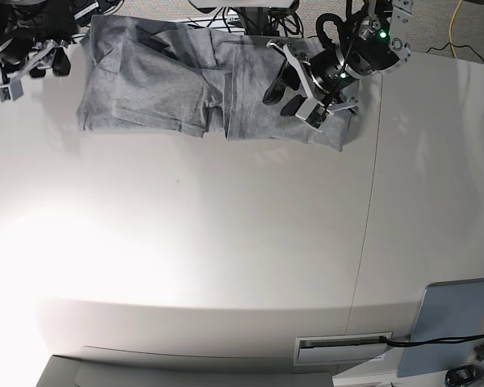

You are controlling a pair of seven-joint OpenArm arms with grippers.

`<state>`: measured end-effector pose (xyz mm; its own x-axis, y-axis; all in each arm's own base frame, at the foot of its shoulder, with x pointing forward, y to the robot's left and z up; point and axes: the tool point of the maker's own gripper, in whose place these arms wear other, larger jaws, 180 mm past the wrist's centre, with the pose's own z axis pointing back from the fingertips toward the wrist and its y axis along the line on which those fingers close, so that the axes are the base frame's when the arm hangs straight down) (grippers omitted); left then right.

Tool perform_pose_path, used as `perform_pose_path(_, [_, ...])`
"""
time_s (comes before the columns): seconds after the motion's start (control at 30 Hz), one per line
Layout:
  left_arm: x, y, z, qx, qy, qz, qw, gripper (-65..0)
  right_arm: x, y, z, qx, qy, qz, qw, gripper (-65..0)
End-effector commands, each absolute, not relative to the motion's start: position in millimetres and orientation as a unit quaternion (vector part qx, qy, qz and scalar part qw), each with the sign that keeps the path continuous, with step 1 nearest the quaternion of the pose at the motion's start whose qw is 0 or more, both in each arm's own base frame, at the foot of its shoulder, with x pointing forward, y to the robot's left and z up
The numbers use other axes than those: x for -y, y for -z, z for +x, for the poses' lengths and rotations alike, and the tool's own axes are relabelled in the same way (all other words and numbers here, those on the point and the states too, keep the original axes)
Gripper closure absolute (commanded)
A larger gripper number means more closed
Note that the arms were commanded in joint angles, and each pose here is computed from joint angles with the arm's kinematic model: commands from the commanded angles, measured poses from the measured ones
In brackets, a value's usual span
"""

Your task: Fold the T-shirt properly

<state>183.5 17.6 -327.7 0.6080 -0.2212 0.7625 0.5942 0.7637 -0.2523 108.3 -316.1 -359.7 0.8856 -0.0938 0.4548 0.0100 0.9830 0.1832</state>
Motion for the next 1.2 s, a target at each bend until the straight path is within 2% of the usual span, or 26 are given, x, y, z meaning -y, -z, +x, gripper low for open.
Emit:
perform_pose_path(0.0, [-15, 318, 186, 0.392, 0.237, -0.257, 0.851, -23.6, 316, 359, 112, 0.242, 0.033, 0.102, 0.964, -37.1])
perform_pose_path(0.23, [-15, 318, 186, 0.392, 0.237, -0.257, 0.851, -23.6, 304, 387, 116, 0.230, 0.095, 0.212, 0.945, -37.1])
perform_pose_path(0.53, [-15, 318, 186, 0.392, 0.237, -0.257, 0.851, -23.6, 286, 399, 132, 0.222, 0.103, 0.252, 0.936, -37.1])
perform_pose_path(0.83, [-15, 318, 186, 0.391, 0.237, -0.257, 0.851, -23.6, 231, 418, 131, 0.169, 0.056, 0.307, 0.935, -37.1])
perform_pose_path(1.0, [-15, 319, 186, 0.390, 0.238, -0.256, 0.852, -23.6, 212, 422, 133, 0.166, 0.045, 0.323, 0.931, -36.3])
perform_pose_path(1.07, [-15, 319, 186, 0.390, 0.238, -0.257, 0.852, -23.6, 211, 424, 134, 0.168, 0.046, 0.320, 0.931, -30.6])
perform_pose_path(1.17, [-15, 319, 186, 0.390, 0.238, -0.257, 0.852, -23.6, 214, 425, 138, 0.180, 0.049, 0.311, 0.932, -12.7])
